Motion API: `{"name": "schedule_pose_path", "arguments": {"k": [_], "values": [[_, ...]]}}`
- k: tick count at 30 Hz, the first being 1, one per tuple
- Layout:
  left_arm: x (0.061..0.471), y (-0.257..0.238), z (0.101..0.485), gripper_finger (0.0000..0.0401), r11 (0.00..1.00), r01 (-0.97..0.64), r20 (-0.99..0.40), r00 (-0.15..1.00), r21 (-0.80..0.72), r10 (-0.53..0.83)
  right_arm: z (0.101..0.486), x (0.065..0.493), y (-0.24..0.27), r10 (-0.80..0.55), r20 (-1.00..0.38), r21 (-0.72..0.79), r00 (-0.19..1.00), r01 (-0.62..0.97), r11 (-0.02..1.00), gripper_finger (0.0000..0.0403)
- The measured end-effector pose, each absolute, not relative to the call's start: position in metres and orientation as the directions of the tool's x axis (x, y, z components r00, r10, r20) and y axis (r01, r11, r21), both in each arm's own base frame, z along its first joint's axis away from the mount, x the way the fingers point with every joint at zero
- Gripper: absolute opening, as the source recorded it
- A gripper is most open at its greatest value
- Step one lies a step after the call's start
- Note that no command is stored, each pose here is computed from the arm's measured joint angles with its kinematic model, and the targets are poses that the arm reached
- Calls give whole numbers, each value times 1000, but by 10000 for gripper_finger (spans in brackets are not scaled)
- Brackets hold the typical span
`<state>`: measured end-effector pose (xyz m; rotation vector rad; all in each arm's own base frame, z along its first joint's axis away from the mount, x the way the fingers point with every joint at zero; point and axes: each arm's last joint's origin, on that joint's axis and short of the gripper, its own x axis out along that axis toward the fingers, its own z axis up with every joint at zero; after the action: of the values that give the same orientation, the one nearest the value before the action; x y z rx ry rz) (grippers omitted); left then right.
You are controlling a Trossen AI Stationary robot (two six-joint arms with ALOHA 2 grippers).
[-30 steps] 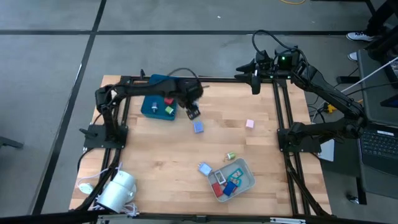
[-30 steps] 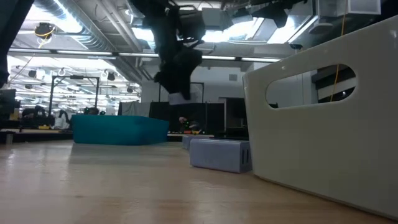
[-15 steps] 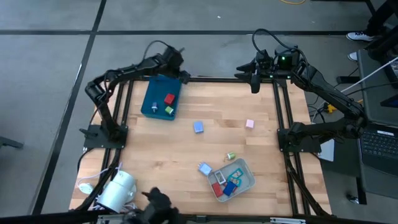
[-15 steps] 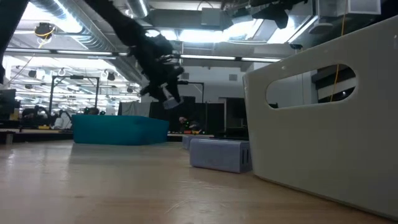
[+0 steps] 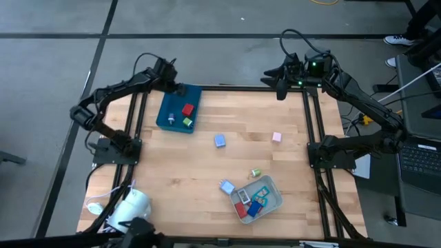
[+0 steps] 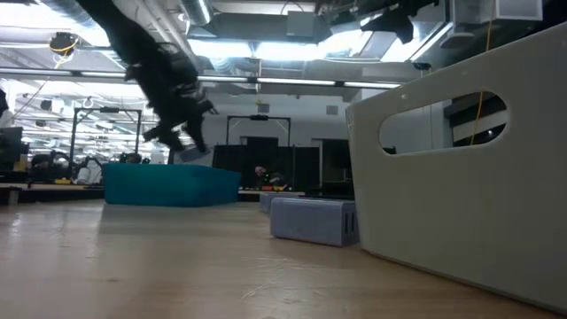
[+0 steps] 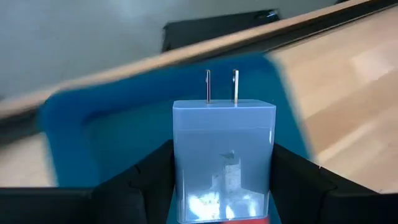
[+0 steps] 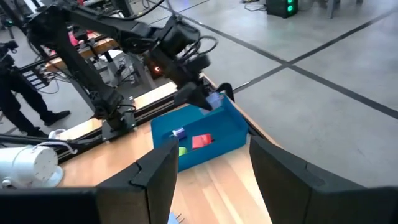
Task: Pick & Place Office items
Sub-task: Put the middle blue charger adapter into the blue bin, then put the bottom blue charger adapter into the blue bin
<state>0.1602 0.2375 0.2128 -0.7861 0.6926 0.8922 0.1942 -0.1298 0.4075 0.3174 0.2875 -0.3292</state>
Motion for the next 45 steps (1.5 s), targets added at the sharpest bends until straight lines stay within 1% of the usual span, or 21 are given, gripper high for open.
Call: {"name": "schedule_pose_path", "arguments": {"k": [3,10,12,16,17,21,23,26,30,32,34,37,39,41,43,45], "values": [[155,235,209,208,392,-879,-803,430,-270,412,408,194,-130,-269,-325,263,907,360,895,204],[154,234,208,208,406,-876,-811,426,-260,401,407,194,-130,-286,-327,265,901,378,887,204],[155,234,209,208,412,-866,-805,447,-282,389,407,194,-130,-286,-327,265,901,378,887,204],[160,232,210,210,441,-815,-777,537,-376,328,407,194,-130,-286,-327,268,901,379,886,204],[162,230,210,221,439,-812,-776,543,-386,322,407,194,-130,-286,-327,268,901,379,886,204],[170,225,210,301,454,-805,-778,545,-382,311,407,194,-130,-286,-327,265,901,378,887,204],[175,222,210,327,469,-795,-776,554,-384,303,407,194,-130,-286,-327,265,901,377,887,204],[182,217,211,338,490,-778,-768,570,-393,291,407,194,-130,-285,-327,265,901,377,888,204],[193,210,215,334,523,-751,-756,595,-402,273,407,194,-130,-282,-327,266,902,374,888,204],[203,206,224,329,565,-710,-733,633,-421,249,407,194,-130,-282,-327,263,902,373,890,204],[218,198,236,323,627,-647,-702,678,-433,216,407,194,-130,-282,-326,260,902,372,891,204],[241,179,256,311,757,-540,-694,702,-369,162,407,194,-130,-282,-326,254,902,371,893,204],[254,163,266,307,834,-466,-725,678,-295,122,407,194,-130,-281,-326,246,903,368,897,204],[265,146,269,306,888,-398,-779,622,-229,77,408,194,-130,-269,-325,244,907,355,902,204],[277,132,272,306,926,-324,-813,581,-192,34,408,194,-130,-265,-325,245,908,351,904,204],[290,121,273,306,955,-244,-824,566,-170,-2,408,194,-130,-263,-324,245,908,350,904,204]]}}
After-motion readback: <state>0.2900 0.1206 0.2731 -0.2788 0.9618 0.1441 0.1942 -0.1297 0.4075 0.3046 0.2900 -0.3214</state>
